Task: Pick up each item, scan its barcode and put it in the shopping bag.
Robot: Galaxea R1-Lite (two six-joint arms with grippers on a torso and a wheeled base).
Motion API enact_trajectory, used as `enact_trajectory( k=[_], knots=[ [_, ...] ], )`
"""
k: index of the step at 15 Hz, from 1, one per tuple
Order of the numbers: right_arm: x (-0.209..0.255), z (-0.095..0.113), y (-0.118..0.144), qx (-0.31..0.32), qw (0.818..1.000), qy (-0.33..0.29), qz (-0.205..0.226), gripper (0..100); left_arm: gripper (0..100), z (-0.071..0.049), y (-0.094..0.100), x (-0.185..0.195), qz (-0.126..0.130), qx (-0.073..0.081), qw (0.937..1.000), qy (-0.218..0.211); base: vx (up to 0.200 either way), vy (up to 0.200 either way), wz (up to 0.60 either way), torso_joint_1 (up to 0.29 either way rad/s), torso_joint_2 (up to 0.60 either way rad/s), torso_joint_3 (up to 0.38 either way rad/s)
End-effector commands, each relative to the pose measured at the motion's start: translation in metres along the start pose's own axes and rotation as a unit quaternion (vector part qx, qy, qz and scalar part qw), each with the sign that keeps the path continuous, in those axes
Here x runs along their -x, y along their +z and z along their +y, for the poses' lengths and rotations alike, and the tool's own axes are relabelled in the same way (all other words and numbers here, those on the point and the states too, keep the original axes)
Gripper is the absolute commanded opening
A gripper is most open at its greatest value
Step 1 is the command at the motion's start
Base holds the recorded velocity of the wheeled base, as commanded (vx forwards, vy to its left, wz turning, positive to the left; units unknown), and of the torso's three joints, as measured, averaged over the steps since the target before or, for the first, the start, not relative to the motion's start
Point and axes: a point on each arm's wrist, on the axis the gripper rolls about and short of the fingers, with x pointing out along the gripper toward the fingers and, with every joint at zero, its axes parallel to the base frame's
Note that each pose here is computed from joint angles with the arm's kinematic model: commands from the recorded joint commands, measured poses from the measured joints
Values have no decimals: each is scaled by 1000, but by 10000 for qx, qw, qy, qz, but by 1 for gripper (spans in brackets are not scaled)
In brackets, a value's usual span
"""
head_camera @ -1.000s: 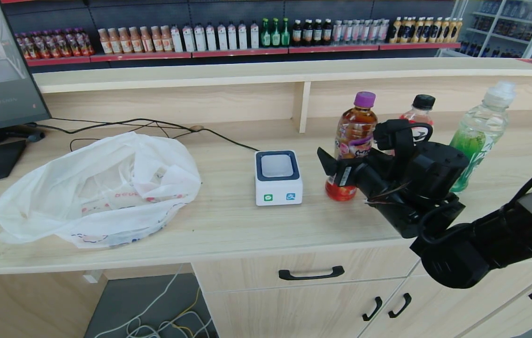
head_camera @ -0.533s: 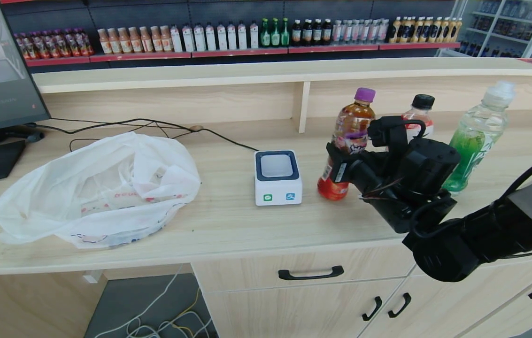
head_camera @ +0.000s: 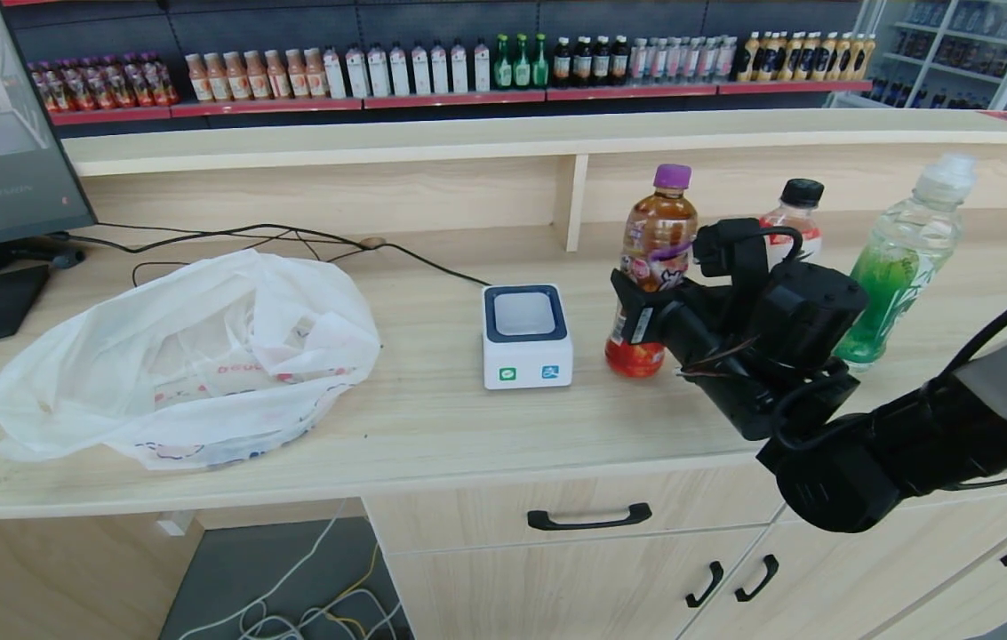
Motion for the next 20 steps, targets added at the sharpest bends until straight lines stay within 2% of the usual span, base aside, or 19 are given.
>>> enact_trajectory(
  k=[1,9,17,20],
  knots=[
    [1,1,4,-12,10000,13,-51,0,100,0,0,0,-2,1,10000,0,0,0,0,0,0,0],
    [40,-9,49,-110,9991,7,-417,0,100,0,0,0,-2,1,10000,0,0,0,0,0,0,0],
    [122,-25,68,-188,9989,77,-422,0,100,0,0,0,-2,1,10000,0,0,0,0,0,0,0],
    [139,-29,72,-231,9987,93,-444,0,100,0,0,0,-2,1,10000,0,0,0,0,0,0,0]
  ],
)
